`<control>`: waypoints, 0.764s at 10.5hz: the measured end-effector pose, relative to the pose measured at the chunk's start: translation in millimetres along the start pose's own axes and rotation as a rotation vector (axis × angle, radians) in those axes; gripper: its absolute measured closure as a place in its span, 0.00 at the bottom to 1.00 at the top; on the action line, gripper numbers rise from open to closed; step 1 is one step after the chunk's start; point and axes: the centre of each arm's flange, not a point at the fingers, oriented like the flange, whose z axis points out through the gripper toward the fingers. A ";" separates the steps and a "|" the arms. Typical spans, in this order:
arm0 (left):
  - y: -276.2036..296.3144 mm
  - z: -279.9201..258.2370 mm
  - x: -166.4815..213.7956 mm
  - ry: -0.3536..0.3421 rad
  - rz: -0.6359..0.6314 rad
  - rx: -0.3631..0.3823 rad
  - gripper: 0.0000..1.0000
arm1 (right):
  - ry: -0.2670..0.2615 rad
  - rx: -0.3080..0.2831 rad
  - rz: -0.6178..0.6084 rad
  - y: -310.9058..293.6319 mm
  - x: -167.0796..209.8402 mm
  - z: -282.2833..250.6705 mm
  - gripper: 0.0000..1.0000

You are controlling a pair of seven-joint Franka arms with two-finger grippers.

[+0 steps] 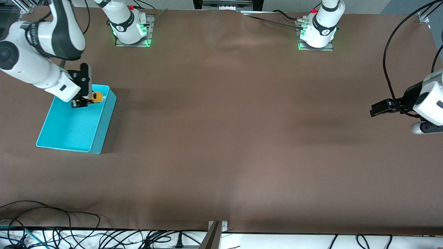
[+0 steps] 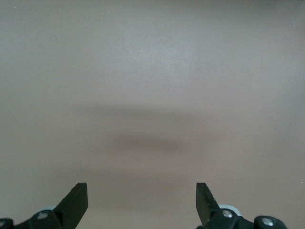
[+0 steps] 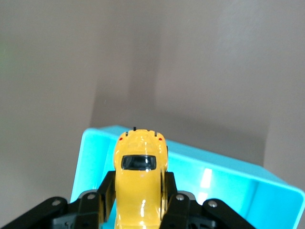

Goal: Wind up and store yellow beetle car
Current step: 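Lift the car with the right gripper and carry it over the box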

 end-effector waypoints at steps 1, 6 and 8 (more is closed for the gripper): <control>0.1 0.0 0.0 0.000 0.000 0.000 0.00 | 0.006 0.003 -0.039 -4.5 -18.3 2.3 0.55; 0.4 0.0 -0.1 0.000 0.001 0.000 0.00 | 0.046 -0.002 -0.266 -23.7 -112.3 45.3 0.55; 0.5 0.0 -0.1 0.000 0.001 0.000 0.00 | 0.068 0.001 -0.309 -25.0 -133.3 77.5 0.55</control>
